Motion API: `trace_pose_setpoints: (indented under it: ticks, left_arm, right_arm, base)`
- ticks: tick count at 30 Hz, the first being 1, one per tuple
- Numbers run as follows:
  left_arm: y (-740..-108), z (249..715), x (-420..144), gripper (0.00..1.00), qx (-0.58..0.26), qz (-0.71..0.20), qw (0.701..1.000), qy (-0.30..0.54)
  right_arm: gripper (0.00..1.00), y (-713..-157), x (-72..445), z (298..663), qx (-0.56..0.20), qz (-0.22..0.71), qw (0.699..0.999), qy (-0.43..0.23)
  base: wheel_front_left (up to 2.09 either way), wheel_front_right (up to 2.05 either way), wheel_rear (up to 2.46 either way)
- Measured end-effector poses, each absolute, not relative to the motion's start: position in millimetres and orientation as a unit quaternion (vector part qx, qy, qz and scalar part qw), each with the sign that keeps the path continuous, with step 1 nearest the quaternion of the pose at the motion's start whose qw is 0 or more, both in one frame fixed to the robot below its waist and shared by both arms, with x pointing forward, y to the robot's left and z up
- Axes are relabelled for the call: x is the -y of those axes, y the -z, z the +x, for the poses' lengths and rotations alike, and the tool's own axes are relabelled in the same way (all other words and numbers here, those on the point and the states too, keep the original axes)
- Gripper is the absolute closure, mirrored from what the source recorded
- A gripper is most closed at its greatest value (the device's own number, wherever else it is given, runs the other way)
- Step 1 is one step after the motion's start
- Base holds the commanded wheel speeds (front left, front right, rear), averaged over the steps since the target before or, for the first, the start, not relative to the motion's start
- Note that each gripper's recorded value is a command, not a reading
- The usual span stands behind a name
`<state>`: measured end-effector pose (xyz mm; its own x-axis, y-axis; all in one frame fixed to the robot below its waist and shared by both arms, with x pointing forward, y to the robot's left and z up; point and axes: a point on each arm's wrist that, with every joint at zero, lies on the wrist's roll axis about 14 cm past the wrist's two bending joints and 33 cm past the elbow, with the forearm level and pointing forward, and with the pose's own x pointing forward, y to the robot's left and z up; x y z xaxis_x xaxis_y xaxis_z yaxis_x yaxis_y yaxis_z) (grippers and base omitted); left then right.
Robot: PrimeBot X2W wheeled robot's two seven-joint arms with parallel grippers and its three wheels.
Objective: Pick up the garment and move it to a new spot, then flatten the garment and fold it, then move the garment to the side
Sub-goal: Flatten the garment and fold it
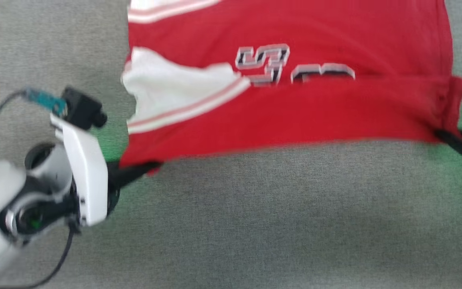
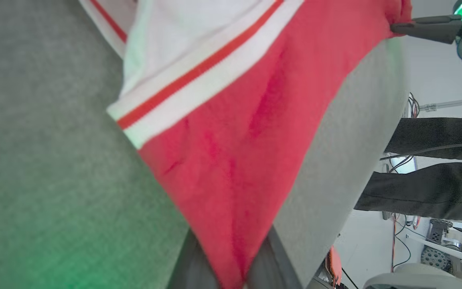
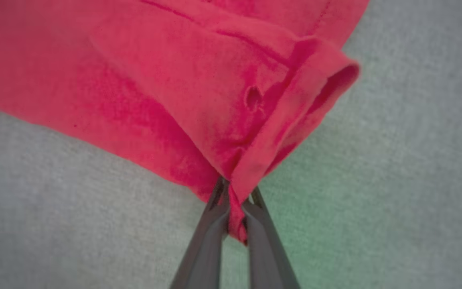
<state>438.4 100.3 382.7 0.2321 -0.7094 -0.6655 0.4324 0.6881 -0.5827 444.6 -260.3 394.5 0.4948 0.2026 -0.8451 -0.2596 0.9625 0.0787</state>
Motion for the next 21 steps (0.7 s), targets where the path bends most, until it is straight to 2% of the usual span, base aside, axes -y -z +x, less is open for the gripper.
trace_pose_setpoints:
  ticks: [10, 15, 16, 17, 18, 19, 20, 21]
  left_arm:
    - [-388.8, 382.4, -103.7, 1.00, -0.500, -0.162, 0.768, 0.365]
    - [-388.5, 369.6, -99.9, 1.00, -0.501, -0.175, 0.766, 0.364]
    - [-389.1, 369.7, -98.8, 0.94, -0.498, -0.177, 0.766, 0.365]
    - [-390.0, 372.2, -98.7, 0.71, -0.493, -0.178, 0.771, 0.362]
    - [-390.5, 374.2, -98.9, 0.52, -0.490, -0.179, 0.773, 0.361]
    - [-390.4, 375.3, -99.3, 0.16, -0.488, -0.178, 0.775, 0.359]
    - [-390.5, 376.6, -99.9, 0.00, -0.486, -0.177, 0.777, 0.358]
    - [-391.6, 379.5, -100.9, 0.00, -0.481, -0.177, 0.781, 0.356]
  right_arm:
    - [1.00, -390.0, 277.6, 404.9, -0.529, -0.028, 0.837, -0.135]
    - [1.00, -389.0, 282.5, 396.3, -0.530, -0.023, 0.838, -0.130]
    - [1.00, -389.4, 282.5, 396.5, -0.527, -0.022, 0.840, -0.129]
    - [0.73, -390.9, 283.0, 398.7, -0.520, -0.023, 0.844, -0.128]
    - [0.51, -392.9, 284.2, 402.2, -0.510, -0.025, 0.851, -0.124]
    - [0.05, -393.8, 285.0, 404.0, -0.504, -0.026, 0.855, -0.122]
    - [0.00, -394.0, 285.3, 404.3, -0.500, -0.029, 0.857, -0.121]
    - [0.00, -395.1, 285.5, 405.3, -0.494, -0.031, 0.861, -0.119]
  base:
    - [0.00, 0.00, 0.00]
    - [0.00, 0.00, 0.00]
    - [0.00, 0.00, 0.00]
    - [0.00, 0.00, 0.00]
    - [0.00, 0.00, 0.00]
    - [0.00, 0.00, 0.00]
    - [0.00, 0.00, 0.00]
    - [0.00, 0.00, 0.00]
